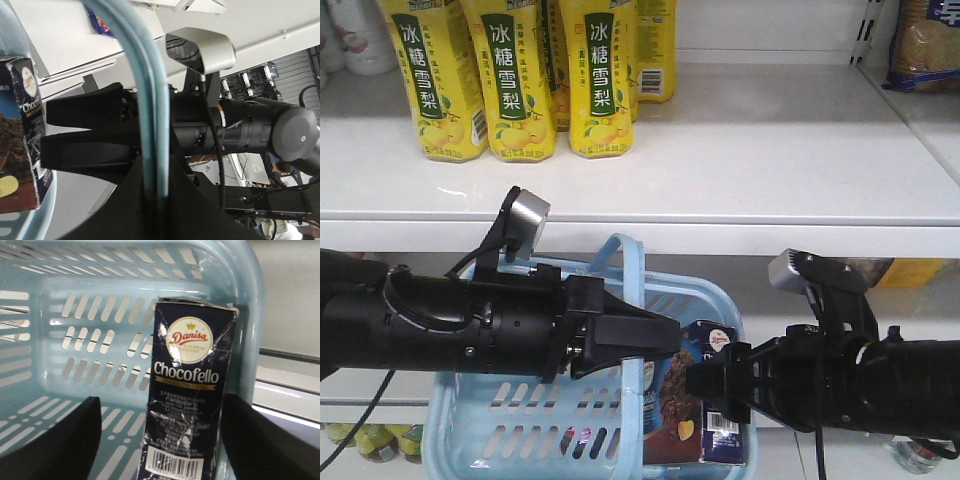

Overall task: Left arm holds basket, right arm returns cookies
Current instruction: 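Move the open right gripper over the basket toward the cookie box, then lower the right gripper around the Chocofello box and close it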

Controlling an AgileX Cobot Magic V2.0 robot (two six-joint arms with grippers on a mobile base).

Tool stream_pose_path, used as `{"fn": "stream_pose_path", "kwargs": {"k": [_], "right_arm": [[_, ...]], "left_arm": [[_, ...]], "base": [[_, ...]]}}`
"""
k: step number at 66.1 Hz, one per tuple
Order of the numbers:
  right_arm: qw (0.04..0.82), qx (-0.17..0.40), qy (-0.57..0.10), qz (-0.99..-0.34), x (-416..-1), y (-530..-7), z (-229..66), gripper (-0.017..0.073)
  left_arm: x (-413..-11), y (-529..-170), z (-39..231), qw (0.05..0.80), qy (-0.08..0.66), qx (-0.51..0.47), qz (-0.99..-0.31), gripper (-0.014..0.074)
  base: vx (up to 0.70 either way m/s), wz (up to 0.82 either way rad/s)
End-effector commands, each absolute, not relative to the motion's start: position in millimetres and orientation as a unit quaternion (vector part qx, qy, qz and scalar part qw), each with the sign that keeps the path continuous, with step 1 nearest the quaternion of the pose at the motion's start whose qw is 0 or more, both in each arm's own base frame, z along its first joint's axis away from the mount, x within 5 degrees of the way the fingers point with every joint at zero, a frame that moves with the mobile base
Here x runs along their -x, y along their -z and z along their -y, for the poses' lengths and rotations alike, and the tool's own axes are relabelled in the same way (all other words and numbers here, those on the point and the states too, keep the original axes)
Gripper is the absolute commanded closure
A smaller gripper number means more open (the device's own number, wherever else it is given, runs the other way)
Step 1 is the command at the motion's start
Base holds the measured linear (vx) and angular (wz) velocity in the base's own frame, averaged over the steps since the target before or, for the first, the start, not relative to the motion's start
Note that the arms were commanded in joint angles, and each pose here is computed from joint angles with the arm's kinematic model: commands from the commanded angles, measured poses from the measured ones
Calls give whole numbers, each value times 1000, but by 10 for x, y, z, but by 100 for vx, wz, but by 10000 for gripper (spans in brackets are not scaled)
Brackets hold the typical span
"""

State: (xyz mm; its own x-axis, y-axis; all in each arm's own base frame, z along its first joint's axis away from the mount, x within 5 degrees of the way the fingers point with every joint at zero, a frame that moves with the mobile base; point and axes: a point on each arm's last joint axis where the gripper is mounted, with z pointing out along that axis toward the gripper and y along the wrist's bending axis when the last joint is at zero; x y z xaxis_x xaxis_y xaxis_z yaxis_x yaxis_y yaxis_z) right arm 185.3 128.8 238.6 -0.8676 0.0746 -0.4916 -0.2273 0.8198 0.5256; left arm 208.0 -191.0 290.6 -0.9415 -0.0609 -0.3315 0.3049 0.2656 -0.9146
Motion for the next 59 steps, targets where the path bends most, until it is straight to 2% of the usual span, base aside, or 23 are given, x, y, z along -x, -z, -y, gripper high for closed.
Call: {"fn": "stream_pose_path", "kwargs": {"k": [1, 32, 59], "right_arm": [[281, 43, -308, -908, -1923, -2502, -1322, 87], [252, 52, -308, -916, -2026, -2309, -1410, 87], [214, 75, -318, -921, -2264, -2233, -1605, 87]], "left_arm": [[-2074, -3185, 1910, 177, 644, -74, -741, 596], [-2074, -3185, 1910, 177, 644, -74, -741, 596], [-2074, -3185, 1910, 177, 644, -74, -741, 596]], "base": [[0, 0], [0, 0], [0, 0]]}}
